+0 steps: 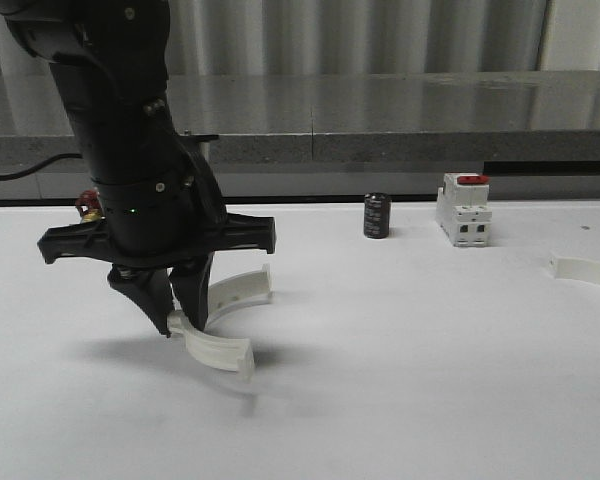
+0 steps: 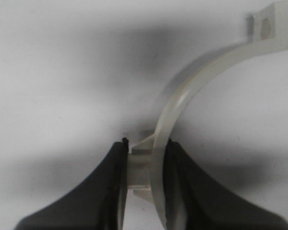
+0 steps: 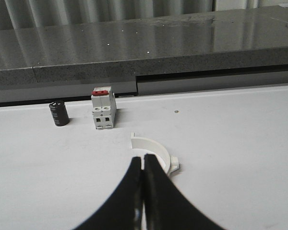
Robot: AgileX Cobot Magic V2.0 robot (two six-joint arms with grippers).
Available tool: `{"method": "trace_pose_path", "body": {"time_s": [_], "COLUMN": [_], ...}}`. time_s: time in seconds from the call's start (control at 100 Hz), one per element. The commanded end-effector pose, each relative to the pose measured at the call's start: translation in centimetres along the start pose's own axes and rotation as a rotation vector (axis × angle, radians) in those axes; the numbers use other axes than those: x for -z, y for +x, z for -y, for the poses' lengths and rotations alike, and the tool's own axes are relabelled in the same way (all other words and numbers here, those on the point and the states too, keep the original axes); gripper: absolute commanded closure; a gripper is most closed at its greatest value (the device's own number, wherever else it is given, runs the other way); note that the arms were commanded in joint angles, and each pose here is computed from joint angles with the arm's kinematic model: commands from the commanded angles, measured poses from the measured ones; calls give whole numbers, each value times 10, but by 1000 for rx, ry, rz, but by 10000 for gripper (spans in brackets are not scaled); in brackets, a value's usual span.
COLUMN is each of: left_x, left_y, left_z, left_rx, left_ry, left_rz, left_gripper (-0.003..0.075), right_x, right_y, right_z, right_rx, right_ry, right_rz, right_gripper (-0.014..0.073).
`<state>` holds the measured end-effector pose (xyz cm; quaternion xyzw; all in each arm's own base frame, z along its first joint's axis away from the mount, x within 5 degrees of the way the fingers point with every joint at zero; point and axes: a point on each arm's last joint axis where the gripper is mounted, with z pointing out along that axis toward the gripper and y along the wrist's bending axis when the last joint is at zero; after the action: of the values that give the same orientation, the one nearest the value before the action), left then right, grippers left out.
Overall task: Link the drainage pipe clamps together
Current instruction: 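Lower the clamp half onto the table center, open left gripper, then raise the left gripper away from the placed clamp half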
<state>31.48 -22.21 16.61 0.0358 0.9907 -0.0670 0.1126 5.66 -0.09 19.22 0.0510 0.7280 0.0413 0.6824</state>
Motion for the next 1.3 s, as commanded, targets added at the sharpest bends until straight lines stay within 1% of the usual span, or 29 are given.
{"method": "trace_pose_path", "body": {"time_s": [0.0,0.04,0.09,0.16,0.23,0.28,0.3,0.35,0.4,0.45,0.6,0.74,0.84,0.92,1.03,1.18,1.29], "left_x": [24,24,24,24,24,24,24,24,24,24,28,46,71,101,137,183,214], "left_y": [-7,-7,-7,-7,-7,-7,-7,-7,-7,-7,-9,-12,-15,-16,-14,-4,7], "left_z": [8,8,8,8,8,8,8,8,7,7,6,5,6,5,0,-15,-29], "left_rx": [-2,-2,-7,-26,-35,-47,-52,-56,-61,-66,-90,-112,-146,-166,-197,-258,-266], "left_ry": [44,44,44,43,43,43,42,42,39,36,22,30,61,96,104,57,40], "left_rz": [74,74,74,74,75,75,75,75,77,82,103,160,252,348,457,593,688], "left_gripper": [683,673,642,559,441,328,300,193,126,94,90,90,90,91,91,91,91], "right_x": [3,3,3,3,3,3,3,3,3,3,3,3,3,3,3,3,3], "right_y": [-13,-13,-13,-13,-13,-13,-13,-13,-13,-13,-13,-13,-13,-13,-13,-13,-13], "right_z": [-2,-2,-2,-2,-2,-2,-2,-2,-2,-2,-2,-2,-2,-2,-2,-2,-2], "right_rx": [1,1,1,1,1,1,1,1,1,1,1,1,1,1,1,1,1], "right_ry": [-15,-15,-15,-15,-15,-15,-15,-15,-15,-15,-15,-15,-15,-15,-15,-15,-15], "right_rz": [112,112,112,112,112,112,112,112,112,112,112,112,112,112,112,112,112], "right_gripper": [662,662,662,662,662,662,662,662,662,662,662,662,662,662,662,662,662]}}
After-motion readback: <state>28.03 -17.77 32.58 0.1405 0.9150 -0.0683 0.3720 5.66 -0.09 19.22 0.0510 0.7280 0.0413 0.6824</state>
